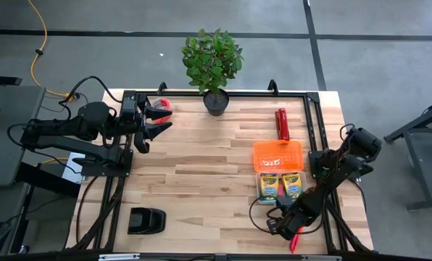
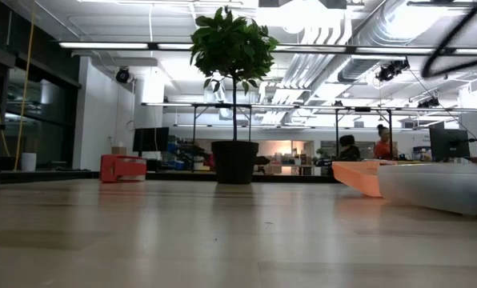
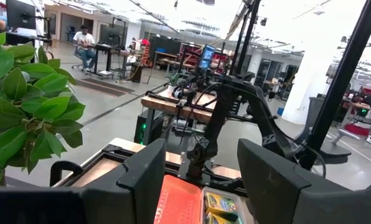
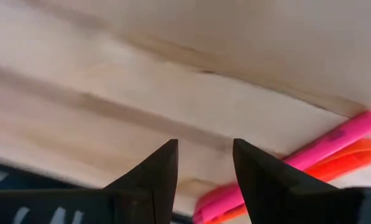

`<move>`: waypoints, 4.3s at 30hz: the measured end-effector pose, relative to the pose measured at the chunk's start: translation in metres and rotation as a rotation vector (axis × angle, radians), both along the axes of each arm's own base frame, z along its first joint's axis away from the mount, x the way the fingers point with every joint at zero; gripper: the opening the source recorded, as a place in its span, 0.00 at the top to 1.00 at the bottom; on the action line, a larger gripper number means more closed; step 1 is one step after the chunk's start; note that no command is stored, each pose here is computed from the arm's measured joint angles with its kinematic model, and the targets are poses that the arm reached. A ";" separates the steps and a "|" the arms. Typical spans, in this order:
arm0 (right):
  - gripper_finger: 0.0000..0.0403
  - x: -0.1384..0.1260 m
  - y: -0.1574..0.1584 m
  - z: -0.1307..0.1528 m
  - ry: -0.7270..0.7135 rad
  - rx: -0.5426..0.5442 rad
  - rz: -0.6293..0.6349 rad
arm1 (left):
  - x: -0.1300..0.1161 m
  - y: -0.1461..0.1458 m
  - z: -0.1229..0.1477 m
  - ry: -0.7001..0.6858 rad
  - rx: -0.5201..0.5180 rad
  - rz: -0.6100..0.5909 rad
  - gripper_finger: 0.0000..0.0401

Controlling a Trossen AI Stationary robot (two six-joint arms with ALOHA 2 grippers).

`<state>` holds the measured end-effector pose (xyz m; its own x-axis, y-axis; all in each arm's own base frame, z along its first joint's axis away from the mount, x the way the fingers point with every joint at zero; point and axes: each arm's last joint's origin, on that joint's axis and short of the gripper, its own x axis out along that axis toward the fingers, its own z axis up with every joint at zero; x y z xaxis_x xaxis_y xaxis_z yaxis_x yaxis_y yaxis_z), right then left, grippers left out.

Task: Pack school essentials
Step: Put the pink pen into the orange supply box

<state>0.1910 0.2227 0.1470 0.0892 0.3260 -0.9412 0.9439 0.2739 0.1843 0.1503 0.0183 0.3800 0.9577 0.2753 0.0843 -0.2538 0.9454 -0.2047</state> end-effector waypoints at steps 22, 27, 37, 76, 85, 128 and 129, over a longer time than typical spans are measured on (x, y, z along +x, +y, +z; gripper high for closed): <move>0.64 -0.026 0.019 -0.002 0.116 0.041 0.025 | 0.000 0.000 0.000 0.000 0.000 0.003 0.53; 0.64 -0.024 0.021 -0.006 0.128 0.052 0.027 | 0.000 0.000 0.000 0.000 0.000 0.004 0.53; 0.64 -0.017 0.015 -0.009 0.110 0.015 -0.008 | 0.000 0.001 0.000 0.000 -0.002 0.026 0.53; 0.98 -0.008 0.006 -0.011 0.082 -0.016 0.006 | 0.000 0.001 0.000 0.000 0.000 0.030 0.53; 1.00 0.014 -0.016 0.038 -0.392 -0.048 0.327 | 0.000 0.001 0.000 0.002 0.005 0.053 0.53; 1.00 0.097 -0.256 0.215 -1.317 -1.036 0.768 | 0.021 0.001 -0.012 0.072 -0.047 -0.012 0.53; 1.00 0.097 -0.256 0.215 -1.316 -1.037 0.768 | 0.021 0.002 -0.012 0.072 -0.047 -0.012 0.53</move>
<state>0.2883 -0.0330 0.3622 0.9744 0.0494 -0.2195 -0.0260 0.9938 0.1079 0.1711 0.0198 0.3683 0.9641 0.2655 0.0021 -0.2579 0.9382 -0.2306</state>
